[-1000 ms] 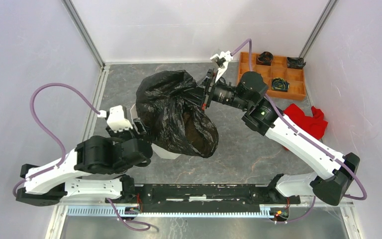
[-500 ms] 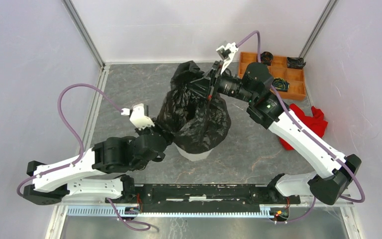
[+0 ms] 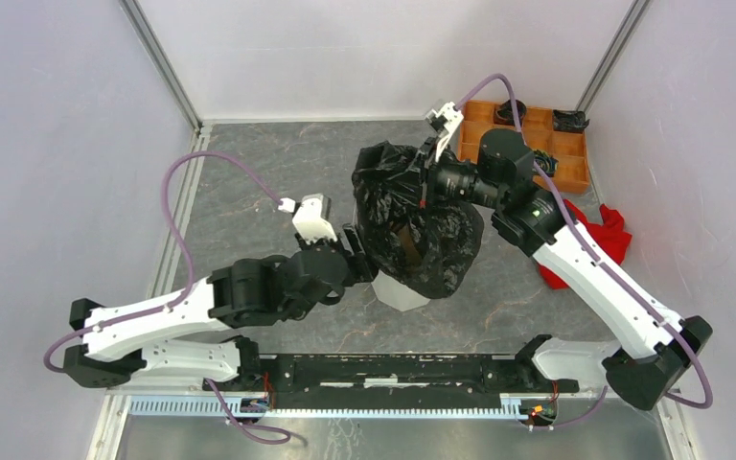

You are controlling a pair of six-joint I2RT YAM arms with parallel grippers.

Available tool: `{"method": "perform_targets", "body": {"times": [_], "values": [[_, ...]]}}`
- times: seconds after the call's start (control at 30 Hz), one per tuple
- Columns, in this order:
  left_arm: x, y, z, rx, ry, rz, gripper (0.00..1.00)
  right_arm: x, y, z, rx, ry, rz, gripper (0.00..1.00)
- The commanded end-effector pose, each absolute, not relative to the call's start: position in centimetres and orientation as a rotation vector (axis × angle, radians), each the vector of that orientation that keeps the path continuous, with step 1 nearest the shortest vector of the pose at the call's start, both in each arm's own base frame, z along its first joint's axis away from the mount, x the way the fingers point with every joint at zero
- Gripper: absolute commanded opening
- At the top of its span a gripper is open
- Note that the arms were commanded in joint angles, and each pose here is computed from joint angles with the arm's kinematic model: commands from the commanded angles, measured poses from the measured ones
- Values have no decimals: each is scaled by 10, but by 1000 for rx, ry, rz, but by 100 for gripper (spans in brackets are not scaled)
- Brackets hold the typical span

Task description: Put the trash bags into the trash bin

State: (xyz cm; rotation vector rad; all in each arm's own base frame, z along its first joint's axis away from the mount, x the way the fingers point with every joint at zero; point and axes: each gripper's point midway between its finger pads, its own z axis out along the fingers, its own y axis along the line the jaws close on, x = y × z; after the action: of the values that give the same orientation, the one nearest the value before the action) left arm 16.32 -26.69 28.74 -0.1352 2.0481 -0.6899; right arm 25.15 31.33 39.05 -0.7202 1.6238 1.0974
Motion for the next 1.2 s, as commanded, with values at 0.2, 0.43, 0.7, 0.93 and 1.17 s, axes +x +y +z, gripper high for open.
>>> {"method": "perform_targets", "body": {"times": [0.2, 0.43, 0.7, 0.93, 1.17], "values": [[147, -233, 354, 103, 1947, -755, 100, 255, 283, 347, -707, 1743, 936, 1], [144, -244, 425, 105, 1792, -938, 100, 244, 292, 373, -699, 1673, 1046, 1], [164, -279, 420, 158, 1817, -777, 100, 231, 287, 415, -660, 1574, 1107, 1], [161, -310, 403, 250, 1865, -800, 83, 222, 281, 439, -606, 1505, 1154, 11], [178, -286, 397, 134, 1857, -699, 22, 211, 276, 435, -638, 1515, 1149, 53]]}}
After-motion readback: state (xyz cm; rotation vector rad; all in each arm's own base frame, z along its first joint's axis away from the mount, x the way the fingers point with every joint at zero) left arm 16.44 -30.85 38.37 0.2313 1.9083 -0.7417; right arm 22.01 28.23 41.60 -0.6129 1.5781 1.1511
